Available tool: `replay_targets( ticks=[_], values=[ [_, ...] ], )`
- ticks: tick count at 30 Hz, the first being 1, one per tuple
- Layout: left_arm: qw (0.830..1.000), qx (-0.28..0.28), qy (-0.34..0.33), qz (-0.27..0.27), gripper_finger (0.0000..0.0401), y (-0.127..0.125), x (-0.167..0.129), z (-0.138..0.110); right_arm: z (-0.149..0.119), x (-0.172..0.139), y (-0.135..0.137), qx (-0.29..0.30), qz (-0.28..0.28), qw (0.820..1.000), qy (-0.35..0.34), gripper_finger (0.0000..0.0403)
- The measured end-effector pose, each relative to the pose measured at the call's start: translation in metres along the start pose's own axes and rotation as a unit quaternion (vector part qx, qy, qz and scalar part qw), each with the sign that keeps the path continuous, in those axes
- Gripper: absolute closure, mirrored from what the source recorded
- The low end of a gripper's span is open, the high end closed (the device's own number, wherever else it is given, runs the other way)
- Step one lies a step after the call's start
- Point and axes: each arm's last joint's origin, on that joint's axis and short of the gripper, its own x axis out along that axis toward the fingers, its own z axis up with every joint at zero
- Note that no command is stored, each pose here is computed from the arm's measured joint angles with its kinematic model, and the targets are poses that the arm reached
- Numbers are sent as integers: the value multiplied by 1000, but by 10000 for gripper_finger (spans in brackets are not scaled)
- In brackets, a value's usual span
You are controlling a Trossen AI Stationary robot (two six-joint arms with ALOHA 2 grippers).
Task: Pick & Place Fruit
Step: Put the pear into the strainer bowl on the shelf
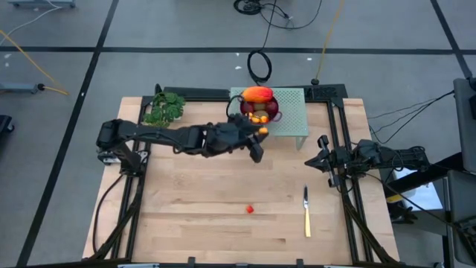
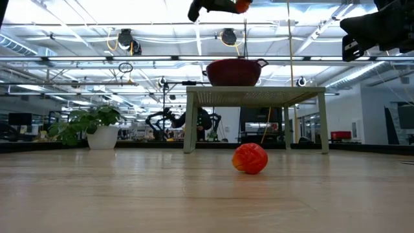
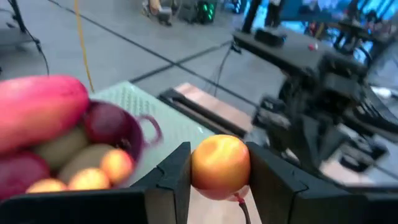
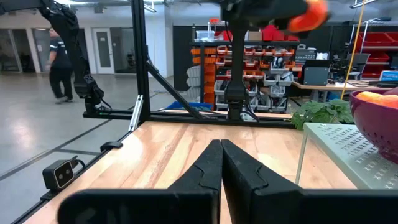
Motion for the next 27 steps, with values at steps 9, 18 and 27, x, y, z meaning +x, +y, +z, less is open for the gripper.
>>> replay_targets(
  ticks=[9, 18, 27],
  values=[
    [999, -10, -24, 30, 270, 41, 23, 17, 0, 0, 0, 0, 0, 1000, 0, 403],
    [999, -13, -13, 34, 270, 67, 31, 25, 0, 0, 0, 0, 2, 1000, 0, 403],
    [999, -1, 9, 41, 270, 78, 40, 20, 0, 0, 0, 0, 2, 1000, 0, 403]
  ],
)
